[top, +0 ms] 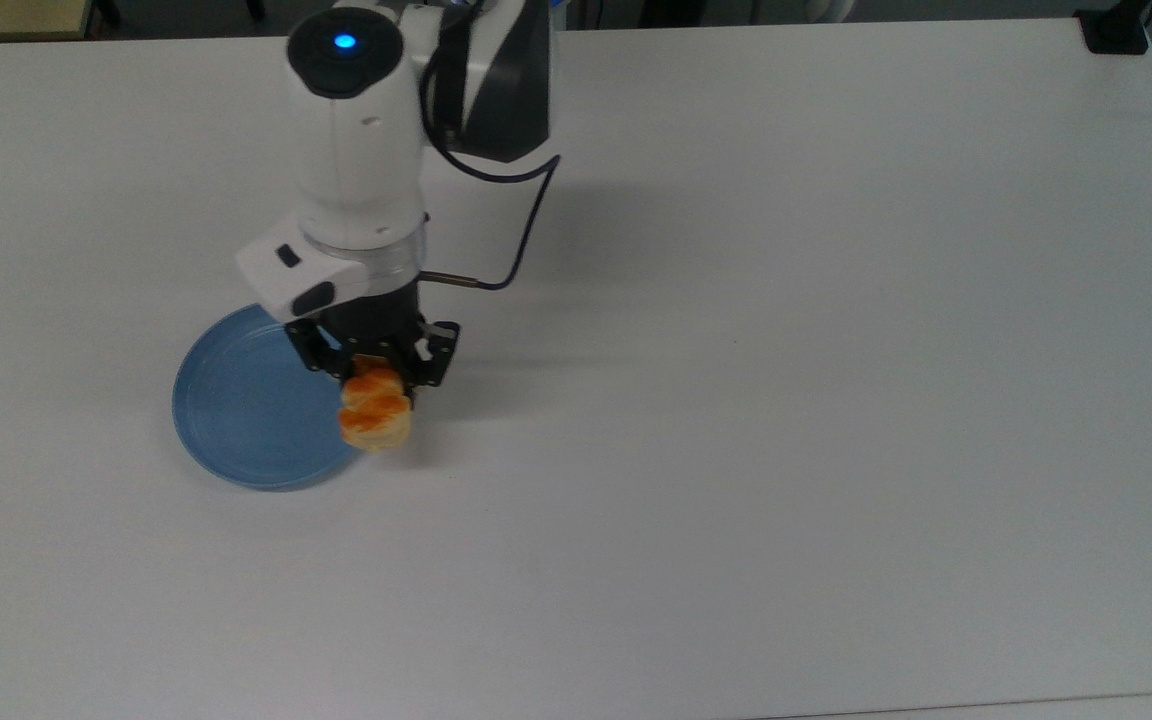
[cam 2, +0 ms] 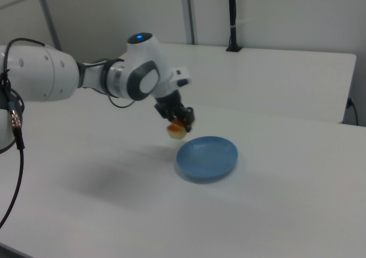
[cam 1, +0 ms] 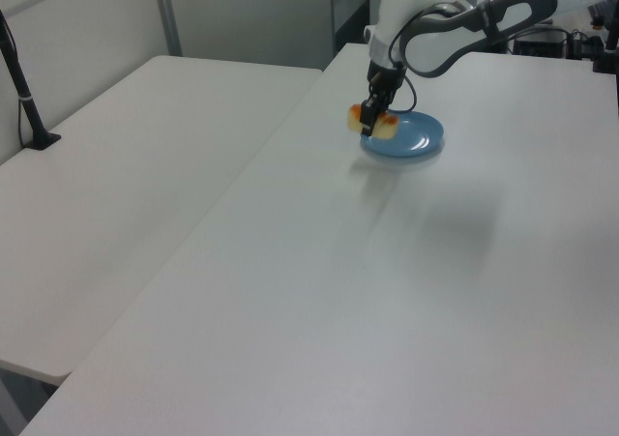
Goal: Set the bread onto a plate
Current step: 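Lift the bread roll and carry it over the blue plate, then lower the roll onto the plate and open the gripper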
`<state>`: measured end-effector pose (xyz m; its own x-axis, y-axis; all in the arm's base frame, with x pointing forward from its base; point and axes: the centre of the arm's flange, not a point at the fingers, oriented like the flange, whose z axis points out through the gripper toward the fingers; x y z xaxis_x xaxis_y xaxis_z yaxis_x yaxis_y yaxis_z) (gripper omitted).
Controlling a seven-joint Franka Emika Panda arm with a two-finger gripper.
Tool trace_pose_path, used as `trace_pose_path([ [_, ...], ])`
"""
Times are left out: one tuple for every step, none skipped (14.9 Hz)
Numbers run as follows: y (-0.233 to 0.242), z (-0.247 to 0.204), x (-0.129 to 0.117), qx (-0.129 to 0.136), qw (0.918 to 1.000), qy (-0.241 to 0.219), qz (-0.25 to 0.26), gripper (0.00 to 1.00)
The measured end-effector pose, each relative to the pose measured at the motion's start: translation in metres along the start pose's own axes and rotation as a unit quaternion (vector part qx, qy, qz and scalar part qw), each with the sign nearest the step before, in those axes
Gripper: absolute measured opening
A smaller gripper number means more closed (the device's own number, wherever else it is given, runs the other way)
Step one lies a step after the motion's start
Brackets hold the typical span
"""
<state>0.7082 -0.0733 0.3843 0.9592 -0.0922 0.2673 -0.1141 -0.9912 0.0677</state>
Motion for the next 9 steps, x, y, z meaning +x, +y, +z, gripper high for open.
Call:
trace_pose_path([
  [0.020, 0.001, -0.001, -0.007, 1.0000, -0.001, 0.005, 0.56],
  [0.040, 0.003, -0.002, -0.014, 0.9999, -0.003, 0.009, 0.57],
  [0.063, 0.006, -0.006, -0.023, 0.9996, -0.008, 0.014, 0.58],
  [0.077, 0.010, -0.008, -0.027, 0.9994, -0.011, 0.016, 0.58],
  [0.088, 0.016, -0.012, -0.030, 0.9992, -0.017, 0.019, 0.61],
  [0.094, 0.022, -0.014, -0.031, 0.9990, -0.022, 0.021, 0.62],
  [0.096, 0.026, -0.016, -0.032, 0.9989, -0.026, 0.022, 0.64],
  [0.095, 0.035, -0.018, -0.032, 0.9988, -0.032, 0.021, 0.65],
  [0.094, 0.040, -0.020, -0.032, 0.9986, -0.036, 0.020, 0.67],
])
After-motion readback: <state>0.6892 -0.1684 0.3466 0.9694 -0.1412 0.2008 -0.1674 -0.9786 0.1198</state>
